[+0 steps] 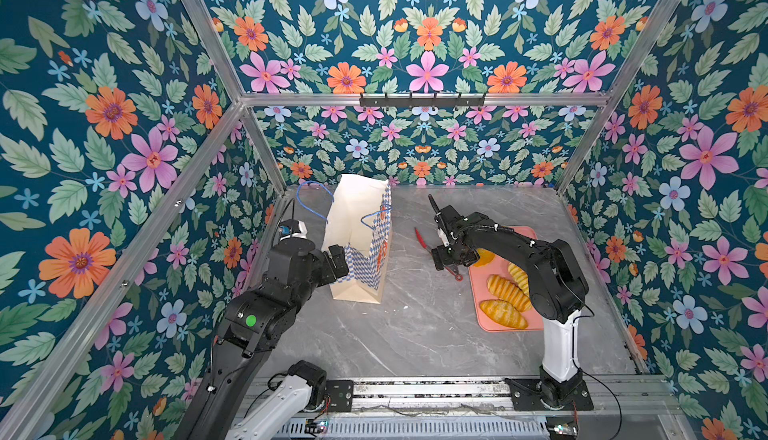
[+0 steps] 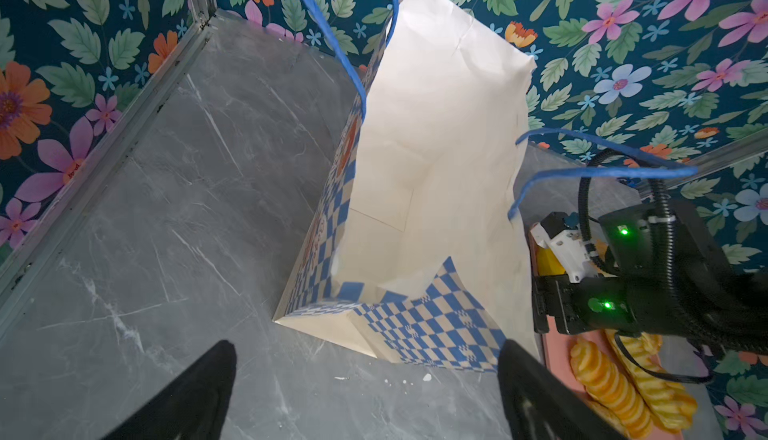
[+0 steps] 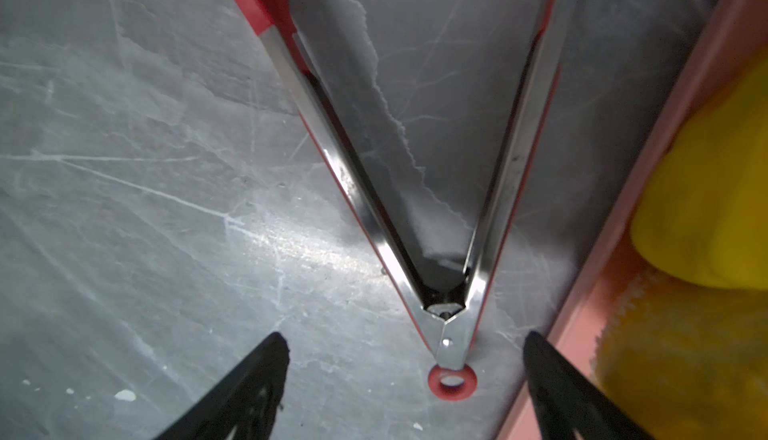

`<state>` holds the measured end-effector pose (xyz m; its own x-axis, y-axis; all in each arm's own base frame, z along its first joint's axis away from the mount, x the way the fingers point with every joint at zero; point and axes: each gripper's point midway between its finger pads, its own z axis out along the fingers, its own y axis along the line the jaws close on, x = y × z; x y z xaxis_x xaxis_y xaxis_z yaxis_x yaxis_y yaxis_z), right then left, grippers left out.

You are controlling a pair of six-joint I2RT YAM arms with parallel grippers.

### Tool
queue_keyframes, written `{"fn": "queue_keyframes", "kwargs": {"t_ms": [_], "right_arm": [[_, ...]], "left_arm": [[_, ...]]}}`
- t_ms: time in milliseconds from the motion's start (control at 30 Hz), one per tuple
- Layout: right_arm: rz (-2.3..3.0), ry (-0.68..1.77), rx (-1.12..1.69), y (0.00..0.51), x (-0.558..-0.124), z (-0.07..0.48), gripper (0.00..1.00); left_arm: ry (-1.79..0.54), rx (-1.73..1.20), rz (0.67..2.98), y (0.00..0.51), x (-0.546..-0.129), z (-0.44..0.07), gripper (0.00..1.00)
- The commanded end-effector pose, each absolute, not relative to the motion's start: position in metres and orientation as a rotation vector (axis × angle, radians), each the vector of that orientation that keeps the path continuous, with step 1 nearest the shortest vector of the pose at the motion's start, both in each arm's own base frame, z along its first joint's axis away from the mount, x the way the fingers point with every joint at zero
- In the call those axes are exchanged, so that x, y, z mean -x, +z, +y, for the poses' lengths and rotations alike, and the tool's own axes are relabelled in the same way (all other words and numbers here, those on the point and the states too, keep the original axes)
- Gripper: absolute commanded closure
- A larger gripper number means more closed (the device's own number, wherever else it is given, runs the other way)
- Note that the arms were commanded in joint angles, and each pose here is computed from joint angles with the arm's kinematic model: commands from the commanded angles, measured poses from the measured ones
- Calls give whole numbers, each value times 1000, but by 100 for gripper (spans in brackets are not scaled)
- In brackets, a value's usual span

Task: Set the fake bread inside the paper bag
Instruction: 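Grasp the red tongs with the right gripper and lift them slightly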

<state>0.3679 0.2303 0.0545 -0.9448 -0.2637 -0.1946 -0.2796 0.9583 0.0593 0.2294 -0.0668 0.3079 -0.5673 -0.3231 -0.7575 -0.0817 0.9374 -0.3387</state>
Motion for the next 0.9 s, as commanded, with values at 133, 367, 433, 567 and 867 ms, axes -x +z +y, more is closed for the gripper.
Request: {"fn": "queue_keyframes", "kwargs": {"t_ms": [133, 367, 433, 567, 867], "right_arm": [[2946, 90, 413, 42, -374, 231, 7], [2953, 98, 401, 34, -387, 240, 7], [2955, 99, 399, 32, -390, 243, 8], [2968, 108, 382, 27, -394, 246, 10], [2983, 206, 303, 35, -389, 263, 13]], "left_arm": [[-426, 287, 2130, 317, -232, -78, 2], [-514, 256, 2090, 330, -239, -92, 4], [-523, 255, 2082, 333, -240, -93, 5], [-538, 249, 2066, 340, -241, -95, 5], [-555, 230, 2067, 341, -248, -102, 6]]}}
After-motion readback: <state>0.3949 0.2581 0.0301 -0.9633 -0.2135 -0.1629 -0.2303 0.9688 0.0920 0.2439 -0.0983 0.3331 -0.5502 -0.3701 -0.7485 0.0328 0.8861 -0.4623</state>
